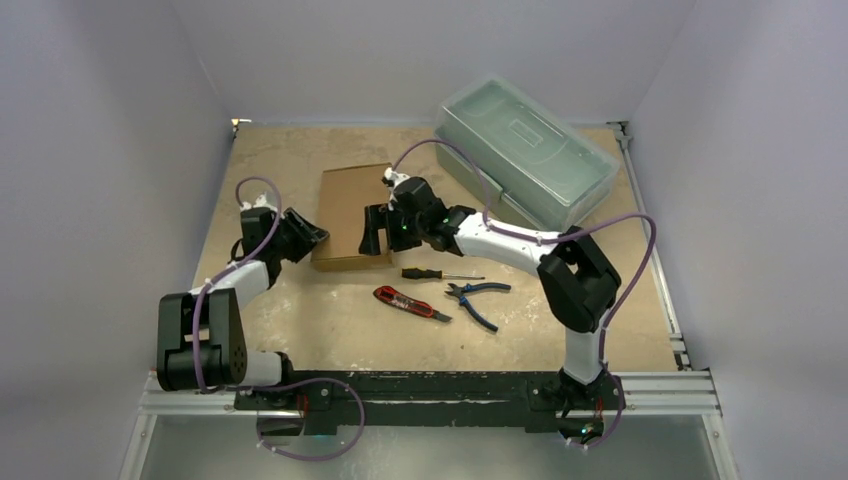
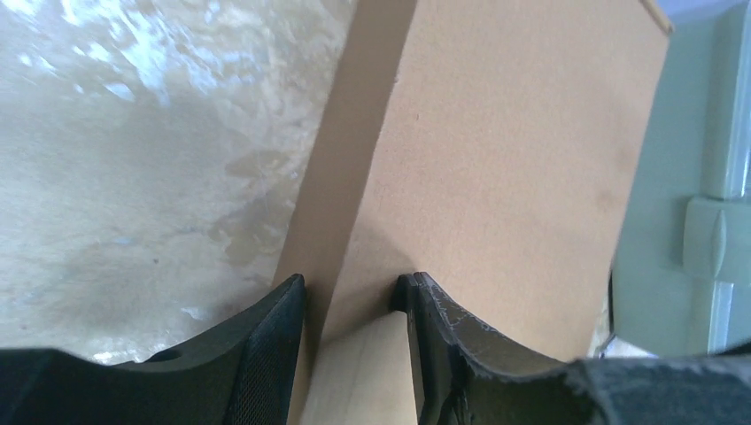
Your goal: Unpack the express box
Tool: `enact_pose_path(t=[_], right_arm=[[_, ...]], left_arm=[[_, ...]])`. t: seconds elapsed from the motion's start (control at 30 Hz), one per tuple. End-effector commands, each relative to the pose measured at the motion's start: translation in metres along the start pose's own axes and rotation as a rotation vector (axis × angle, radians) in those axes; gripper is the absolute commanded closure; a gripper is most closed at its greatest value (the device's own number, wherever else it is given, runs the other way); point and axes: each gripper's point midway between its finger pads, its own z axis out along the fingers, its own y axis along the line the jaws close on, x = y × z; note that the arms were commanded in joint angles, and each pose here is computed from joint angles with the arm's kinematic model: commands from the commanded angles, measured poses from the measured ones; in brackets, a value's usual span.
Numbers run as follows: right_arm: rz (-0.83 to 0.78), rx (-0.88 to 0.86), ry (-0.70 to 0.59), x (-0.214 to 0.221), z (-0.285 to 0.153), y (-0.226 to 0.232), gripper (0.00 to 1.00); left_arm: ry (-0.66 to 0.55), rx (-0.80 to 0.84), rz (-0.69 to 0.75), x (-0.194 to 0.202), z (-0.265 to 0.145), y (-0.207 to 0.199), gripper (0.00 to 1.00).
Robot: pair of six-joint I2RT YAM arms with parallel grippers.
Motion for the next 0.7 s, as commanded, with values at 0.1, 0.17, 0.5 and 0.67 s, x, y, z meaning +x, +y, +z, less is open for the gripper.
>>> enact_pose_path(t=[0.1,0.17,0.5,0.67], right_arm=[[-0.089,-0.298,-0.222,-0.068,-0.061,0.141,0.14],[-0.080,-0.318,-0.229,-0.074,-0.062,0.149,0.14],[-0.082,-0.298,-0.194,-0.090,-0.030,0.168,0.14],[-0.100,-0.299,-0.193,-0.090,-0.036,0.169,0.13]], left_arm=[[0.124,0.013,-0.141,0.055,0.006,0.019,0.57],[0.136,0.038,-0.160,0.060,0.007,0.017,0.57],[0.182,0.103,-0.187,0.069,0.005,0.006,0.54],[0.163,0.083,-0.126,0.055,0.001,0.001,0.52]])
